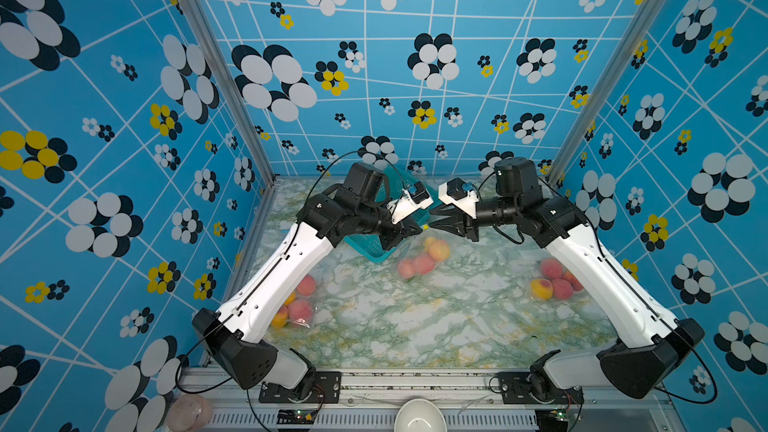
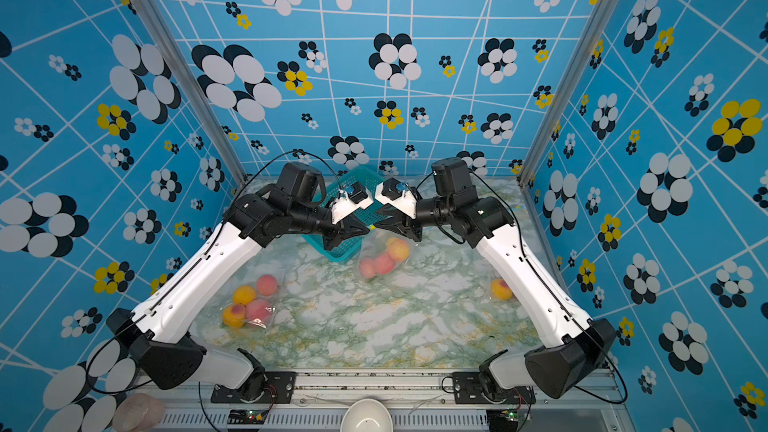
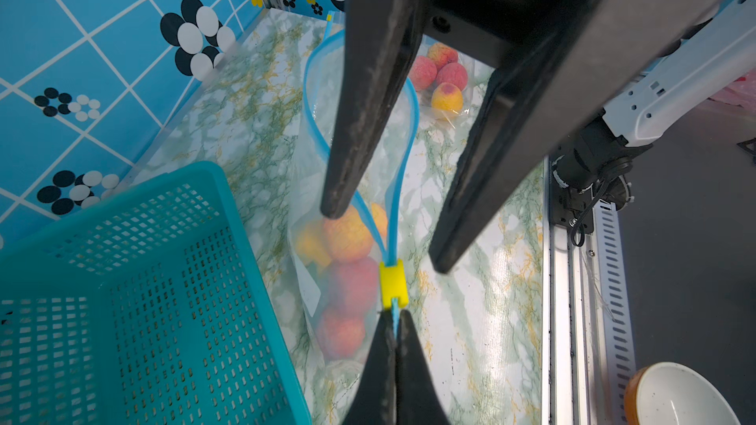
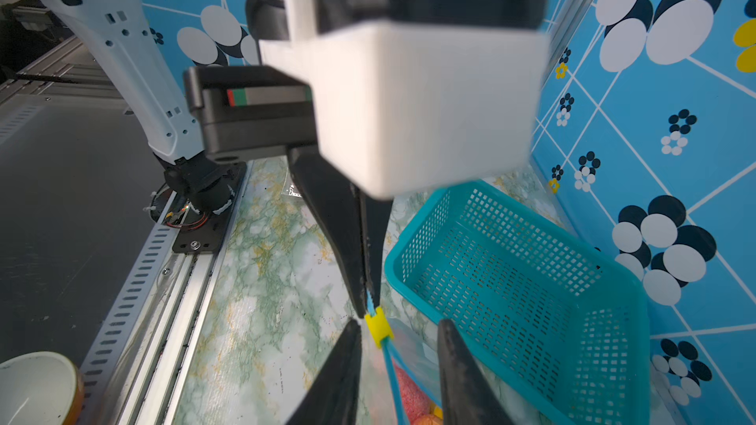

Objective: Place the peach in a zip-top bag and seal the zipper
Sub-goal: Zip the zipper on the zipper food storage bag.

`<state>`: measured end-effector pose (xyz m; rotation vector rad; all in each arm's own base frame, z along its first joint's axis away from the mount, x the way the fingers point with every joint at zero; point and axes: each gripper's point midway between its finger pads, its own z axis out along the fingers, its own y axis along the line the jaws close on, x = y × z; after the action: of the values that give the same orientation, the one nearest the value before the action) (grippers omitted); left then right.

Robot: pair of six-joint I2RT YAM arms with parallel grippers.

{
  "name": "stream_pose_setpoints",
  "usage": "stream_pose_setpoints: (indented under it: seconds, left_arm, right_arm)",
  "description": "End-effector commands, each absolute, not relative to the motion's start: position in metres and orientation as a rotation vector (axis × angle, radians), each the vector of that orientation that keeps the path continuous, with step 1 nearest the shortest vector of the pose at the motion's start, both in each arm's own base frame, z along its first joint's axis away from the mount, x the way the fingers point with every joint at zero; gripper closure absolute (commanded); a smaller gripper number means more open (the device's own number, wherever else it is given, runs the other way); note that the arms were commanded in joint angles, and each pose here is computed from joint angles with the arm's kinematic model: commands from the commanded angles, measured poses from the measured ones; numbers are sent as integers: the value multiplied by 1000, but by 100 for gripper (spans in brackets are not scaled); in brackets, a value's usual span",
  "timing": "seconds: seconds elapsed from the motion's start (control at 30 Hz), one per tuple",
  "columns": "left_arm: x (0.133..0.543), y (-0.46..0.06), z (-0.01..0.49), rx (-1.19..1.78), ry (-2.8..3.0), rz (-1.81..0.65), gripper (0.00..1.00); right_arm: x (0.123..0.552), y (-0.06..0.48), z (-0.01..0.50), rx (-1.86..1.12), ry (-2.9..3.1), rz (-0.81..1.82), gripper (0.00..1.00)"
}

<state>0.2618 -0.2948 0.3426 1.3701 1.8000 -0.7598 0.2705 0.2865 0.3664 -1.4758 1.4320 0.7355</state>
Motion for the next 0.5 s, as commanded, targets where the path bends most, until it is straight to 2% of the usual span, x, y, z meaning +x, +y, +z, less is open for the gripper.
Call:
stream_pose_setpoints:
  seconds: [0.0,0.33,0.47]
  left_arm:
    - [261,-296,352,1391,1759,-777,100]
    - [258,-298,355,1407,1746,-801,100]
    - [257,-297,354,1413,1747,-800,100]
  right_arm:
    - [256,287,370,-1544,1390,763,66]
    - [266,296,350,-1593,1447,705,66]
    - [269,298,347,-1600,1451,695,69]
